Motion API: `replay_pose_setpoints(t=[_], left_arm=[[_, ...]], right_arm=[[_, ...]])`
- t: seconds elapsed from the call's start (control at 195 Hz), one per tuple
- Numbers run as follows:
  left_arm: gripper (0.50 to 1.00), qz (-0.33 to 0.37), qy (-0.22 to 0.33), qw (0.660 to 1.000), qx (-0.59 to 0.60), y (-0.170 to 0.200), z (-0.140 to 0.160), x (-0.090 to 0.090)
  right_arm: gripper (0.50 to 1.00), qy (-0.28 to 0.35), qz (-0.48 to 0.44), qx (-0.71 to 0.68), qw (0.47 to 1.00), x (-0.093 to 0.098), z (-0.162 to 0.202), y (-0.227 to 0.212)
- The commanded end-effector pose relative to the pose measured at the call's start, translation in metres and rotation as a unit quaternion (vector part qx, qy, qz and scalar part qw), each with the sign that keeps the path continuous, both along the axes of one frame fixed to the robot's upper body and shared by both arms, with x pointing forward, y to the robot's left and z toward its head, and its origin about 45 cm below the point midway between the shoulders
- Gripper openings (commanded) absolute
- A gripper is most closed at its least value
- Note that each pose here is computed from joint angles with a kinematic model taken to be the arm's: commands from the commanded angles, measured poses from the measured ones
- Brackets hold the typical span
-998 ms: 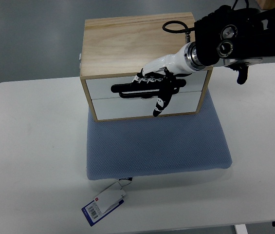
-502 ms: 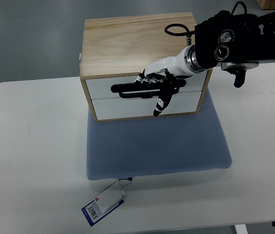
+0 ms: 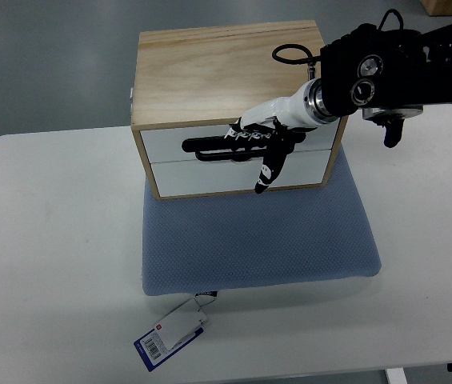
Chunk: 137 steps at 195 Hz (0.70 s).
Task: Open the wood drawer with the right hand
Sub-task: 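Lower the right hand and hook its fingers around the upper drawer's black handle, then pull the upper drawer handle toward the robot with the right hand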
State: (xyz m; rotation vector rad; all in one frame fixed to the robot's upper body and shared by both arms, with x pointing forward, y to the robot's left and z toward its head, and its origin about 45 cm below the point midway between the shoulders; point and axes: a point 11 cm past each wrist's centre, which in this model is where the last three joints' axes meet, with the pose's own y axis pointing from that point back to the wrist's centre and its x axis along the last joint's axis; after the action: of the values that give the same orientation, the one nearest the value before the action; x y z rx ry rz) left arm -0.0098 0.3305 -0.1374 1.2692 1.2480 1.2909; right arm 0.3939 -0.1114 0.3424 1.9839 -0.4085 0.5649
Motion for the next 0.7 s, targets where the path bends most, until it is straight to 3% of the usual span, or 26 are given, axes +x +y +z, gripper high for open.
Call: replay_pose_setpoints(t=[0.0,0.696], left_arm=[[1.000,0.000,0.000,1.000,-0.001,0.000,0.000,0.000],[1.000,0.000,0.000,1.000,0.000,0.000,0.000,0.000]], right_arm=[[0.909,0.000,0.000,-0.003,1.000,0.000,-0.002,-0.001],[0.909,0.034,0.029,-0.018,0.999,-0.015,-0.004,-0.002]])
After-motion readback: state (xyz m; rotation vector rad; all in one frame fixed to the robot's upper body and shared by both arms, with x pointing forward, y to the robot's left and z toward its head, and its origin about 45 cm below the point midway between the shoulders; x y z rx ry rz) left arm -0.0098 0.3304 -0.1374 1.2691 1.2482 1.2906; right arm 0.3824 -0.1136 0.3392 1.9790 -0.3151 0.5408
